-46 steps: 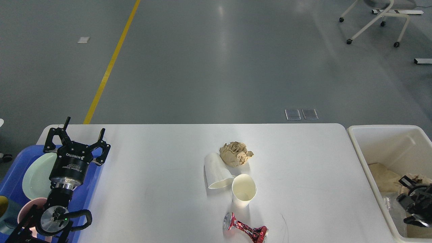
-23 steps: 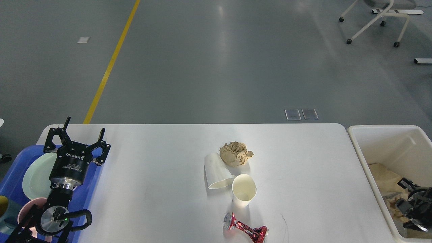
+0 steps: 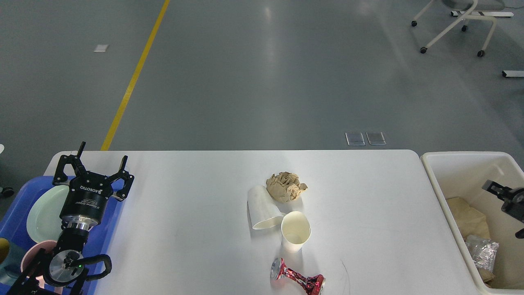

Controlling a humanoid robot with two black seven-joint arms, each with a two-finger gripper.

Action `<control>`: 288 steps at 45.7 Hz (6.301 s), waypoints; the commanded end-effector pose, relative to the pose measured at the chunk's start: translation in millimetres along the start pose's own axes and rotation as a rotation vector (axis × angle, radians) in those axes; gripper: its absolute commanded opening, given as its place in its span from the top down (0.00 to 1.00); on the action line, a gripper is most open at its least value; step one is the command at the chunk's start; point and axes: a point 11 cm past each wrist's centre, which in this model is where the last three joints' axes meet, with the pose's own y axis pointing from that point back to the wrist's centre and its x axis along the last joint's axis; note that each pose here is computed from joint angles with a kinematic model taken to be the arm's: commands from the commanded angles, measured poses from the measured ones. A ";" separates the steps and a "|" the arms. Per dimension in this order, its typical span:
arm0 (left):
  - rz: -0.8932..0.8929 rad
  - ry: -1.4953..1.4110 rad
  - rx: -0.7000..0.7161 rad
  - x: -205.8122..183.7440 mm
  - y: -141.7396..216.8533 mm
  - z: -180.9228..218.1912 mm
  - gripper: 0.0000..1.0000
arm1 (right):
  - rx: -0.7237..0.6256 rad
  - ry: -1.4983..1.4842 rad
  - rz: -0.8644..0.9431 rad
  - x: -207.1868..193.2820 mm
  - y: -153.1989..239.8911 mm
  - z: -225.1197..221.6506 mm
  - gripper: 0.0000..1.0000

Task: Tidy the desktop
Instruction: 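Release the brown paper into the bin with the right gripper, then raise the right gripper and move it toward the remaining brown paper, then lower the right gripper onto the brown paper beside the white cup, then grasp the brown paper and carry it over the white bin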

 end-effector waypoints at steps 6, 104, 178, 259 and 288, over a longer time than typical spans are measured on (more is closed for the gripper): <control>0.000 0.000 0.001 0.0 0.0 -0.1 0.04 | 0.133 0.282 -0.165 73.7 68.5 -55.0 0.00; -0.002 0.000 0.000 -0.5 -0.6 0.1 0.04 | 0.639 0.539 -0.536 -15.0 284.0 -325.5 0.00; -0.002 0.000 0.000 -0.5 -0.6 0.1 0.04 | 0.672 0.042 -0.417 -171.6 178.8 -368.2 0.00; -0.002 0.000 0.002 -0.5 -0.6 -0.1 0.04 | 0.498 0.480 -0.455 0.5 279.8 -254.7 1.00; 0.001 0.000 0.001 0.1 0.0 -0.1 0.04 | 0.312 0.329 -0.484 43.6 243.0 -152.8 1.00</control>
